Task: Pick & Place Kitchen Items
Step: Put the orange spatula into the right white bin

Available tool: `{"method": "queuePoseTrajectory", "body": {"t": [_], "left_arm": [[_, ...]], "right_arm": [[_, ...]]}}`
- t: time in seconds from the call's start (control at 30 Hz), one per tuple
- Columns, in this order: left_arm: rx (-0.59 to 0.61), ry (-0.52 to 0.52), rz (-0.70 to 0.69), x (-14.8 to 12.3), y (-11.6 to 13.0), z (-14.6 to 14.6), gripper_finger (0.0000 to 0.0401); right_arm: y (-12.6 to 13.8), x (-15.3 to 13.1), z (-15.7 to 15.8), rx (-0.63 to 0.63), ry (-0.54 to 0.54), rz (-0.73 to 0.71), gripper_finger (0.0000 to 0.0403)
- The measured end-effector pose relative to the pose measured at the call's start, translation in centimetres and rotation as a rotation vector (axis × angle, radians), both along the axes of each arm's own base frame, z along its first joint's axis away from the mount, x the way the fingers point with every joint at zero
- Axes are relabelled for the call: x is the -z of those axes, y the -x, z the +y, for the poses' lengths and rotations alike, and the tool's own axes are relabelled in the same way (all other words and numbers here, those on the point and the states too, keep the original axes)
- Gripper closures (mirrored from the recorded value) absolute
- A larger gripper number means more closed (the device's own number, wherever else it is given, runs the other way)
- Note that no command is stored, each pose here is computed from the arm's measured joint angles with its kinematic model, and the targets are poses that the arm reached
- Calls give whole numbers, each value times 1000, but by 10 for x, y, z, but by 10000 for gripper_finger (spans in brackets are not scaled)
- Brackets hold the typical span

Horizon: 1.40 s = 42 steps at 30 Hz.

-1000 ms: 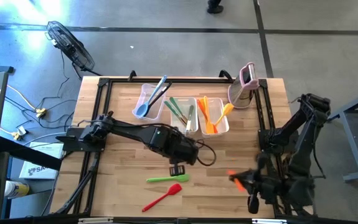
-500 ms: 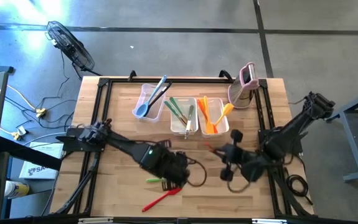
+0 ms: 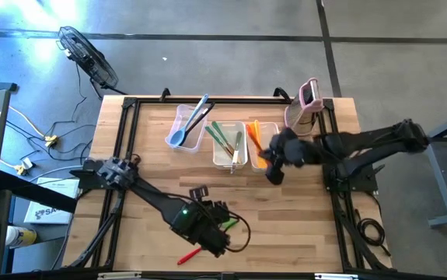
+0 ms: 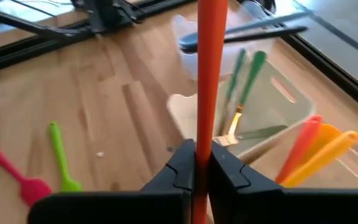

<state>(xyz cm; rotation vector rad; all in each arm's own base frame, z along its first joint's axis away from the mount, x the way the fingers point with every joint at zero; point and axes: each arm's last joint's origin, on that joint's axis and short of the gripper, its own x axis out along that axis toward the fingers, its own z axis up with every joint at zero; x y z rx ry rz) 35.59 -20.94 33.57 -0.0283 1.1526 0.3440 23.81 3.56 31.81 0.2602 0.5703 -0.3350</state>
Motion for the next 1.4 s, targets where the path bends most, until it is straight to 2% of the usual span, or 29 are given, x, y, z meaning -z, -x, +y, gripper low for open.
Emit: {"method": "queuePoseTrajectory", "body": {"t": [0.37,0.6,0.83,1.0,1.13,1.4], "left_arm": [[36,-27,60,21,-9,-8,311],[35,-55,46,21,-9,-7,311],[63,-70,53,20,-9,-7,311],[51,-106,29,20,-10,-6,311],[50,-107,28,20,-10,-6,311],[50,-105,29,20,-10,-6,311]], "right_arm": [[-8,14,-76,82,-119,99,397],[-10,52,-108,123,-226,183,397],[-8,97,-117,122,-293,204,397],[-8,118,-121,141,-311,254,397],[-12,126,-122,144,-311,280,391],[-15,133,-123,158,-302,311,342]]}}
